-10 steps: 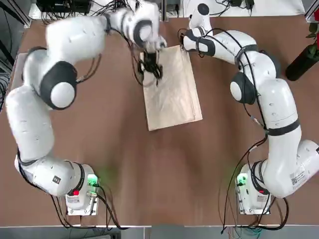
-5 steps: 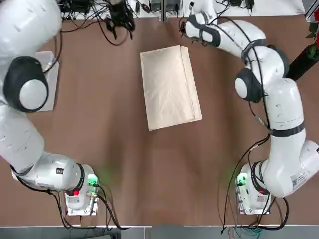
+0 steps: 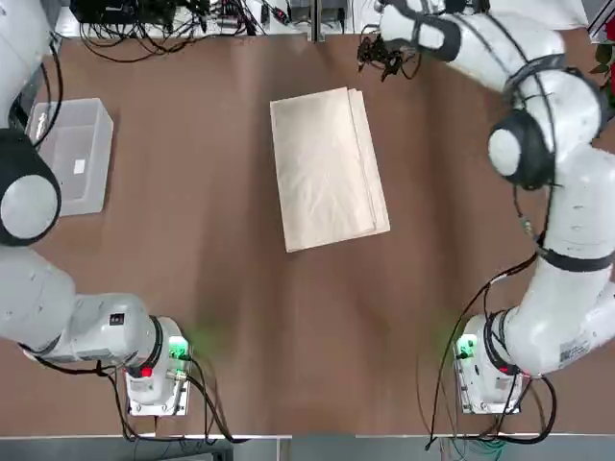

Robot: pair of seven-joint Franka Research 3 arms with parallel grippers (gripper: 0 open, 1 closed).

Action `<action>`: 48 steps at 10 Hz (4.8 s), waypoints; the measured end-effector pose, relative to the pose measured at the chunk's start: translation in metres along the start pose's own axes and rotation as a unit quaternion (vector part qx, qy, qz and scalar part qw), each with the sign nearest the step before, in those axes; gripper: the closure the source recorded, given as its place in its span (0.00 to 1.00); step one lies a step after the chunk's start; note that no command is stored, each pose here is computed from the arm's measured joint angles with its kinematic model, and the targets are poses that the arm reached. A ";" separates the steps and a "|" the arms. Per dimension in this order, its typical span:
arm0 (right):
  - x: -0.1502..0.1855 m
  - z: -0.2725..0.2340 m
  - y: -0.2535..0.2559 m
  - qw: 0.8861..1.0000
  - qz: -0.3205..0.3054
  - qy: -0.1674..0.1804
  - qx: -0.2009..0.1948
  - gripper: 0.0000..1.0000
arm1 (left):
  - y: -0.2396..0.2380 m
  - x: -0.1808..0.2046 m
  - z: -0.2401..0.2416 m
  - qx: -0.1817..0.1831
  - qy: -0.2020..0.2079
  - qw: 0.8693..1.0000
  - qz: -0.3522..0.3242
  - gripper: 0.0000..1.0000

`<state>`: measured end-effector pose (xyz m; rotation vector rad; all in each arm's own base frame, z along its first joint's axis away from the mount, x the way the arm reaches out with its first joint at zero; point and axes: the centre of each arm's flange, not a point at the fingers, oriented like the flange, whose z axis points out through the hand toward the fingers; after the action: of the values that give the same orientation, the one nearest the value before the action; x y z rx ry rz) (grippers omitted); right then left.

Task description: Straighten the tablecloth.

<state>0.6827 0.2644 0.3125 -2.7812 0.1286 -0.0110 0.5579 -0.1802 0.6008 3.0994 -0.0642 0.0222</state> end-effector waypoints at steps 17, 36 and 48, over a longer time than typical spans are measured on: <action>-0.084 0.116 0.094 0.984 -0.083 -0.028 0.157 0.06 | -0.150 -0.007 -0.041 -0.003 0.010 1.000 0.017 0.00; -0.111 0.157 0.045 0.984 -0.068 -0.010 0.166 0.51 | -0.155 0.015 -0.026 -0.004 0.006 1.000 0.013 0.00; -0.073 0.088 0.161 0.981 -0.070 -0.007 0.183 0.96 | -0.156 0.015 -0.027 -0.004 0.007 1.000 0.012 0.00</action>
<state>0.5979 0.1515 0.1742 -2.4162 -0.0669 -0.0453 0.5790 -0.0234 0.6212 3.0898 -0.1002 0.0456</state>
